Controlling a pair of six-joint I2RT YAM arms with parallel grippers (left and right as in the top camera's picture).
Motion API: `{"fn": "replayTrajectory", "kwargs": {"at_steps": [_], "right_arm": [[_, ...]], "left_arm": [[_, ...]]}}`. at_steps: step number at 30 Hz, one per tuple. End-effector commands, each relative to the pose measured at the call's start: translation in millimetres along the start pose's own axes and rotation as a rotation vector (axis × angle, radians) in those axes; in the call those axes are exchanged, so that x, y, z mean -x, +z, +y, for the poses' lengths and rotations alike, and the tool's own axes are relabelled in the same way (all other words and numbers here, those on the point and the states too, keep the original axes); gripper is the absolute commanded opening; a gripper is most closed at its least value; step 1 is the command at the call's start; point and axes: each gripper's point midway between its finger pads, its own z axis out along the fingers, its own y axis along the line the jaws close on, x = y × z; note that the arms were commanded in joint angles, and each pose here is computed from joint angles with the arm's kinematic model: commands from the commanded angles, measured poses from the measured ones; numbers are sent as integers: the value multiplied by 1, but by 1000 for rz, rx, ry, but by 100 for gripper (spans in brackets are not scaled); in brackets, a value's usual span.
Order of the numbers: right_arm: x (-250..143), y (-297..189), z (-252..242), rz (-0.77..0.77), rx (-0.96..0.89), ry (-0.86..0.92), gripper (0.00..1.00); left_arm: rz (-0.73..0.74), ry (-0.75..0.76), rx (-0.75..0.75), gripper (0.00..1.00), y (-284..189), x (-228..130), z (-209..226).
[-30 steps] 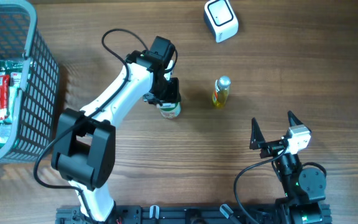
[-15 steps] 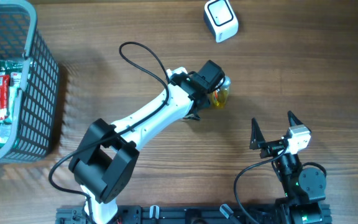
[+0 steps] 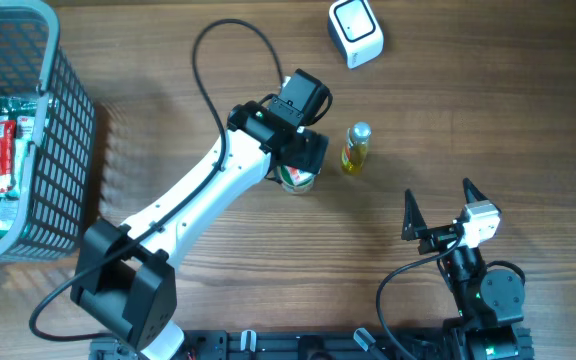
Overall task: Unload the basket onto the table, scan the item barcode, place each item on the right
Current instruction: 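Lower the tub beside the oil bottle and release it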
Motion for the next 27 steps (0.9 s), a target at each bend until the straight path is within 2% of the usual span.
{"fn": "replayTrajectory", "kwargs": {"at_steps": [1, 8, 9, 11, 16, 23, 27], "right_arm": [[1, 0, 0, -6, 3, -13, 100], [1, 0, 0, -6, 3, -12, 100], [1, 0, 0, -6, 3, -12, 100], [1, 0, 0, -6, 3, -12, 100], [1, 0, 0, -6, 3, -12, 100], [1, 0, 0, -6, 3, -12, 100], [1, 0, 0, -6, 3, -13, 100]], "left_arm": [[17, 386, -171, 100, 3, -6, -25], [117, 415, -173, 100, 37, -23, -27], [120, 415, -173, 98, 39, -24, -27], [118, 413, -168, 80, 38, -23, -25], [85, 410, -168, 71, 27, -17, -25], [19, 379, -160, 68, 4, -5, -15], [5, 254, -140, 68, -6, 0, 6]]}}
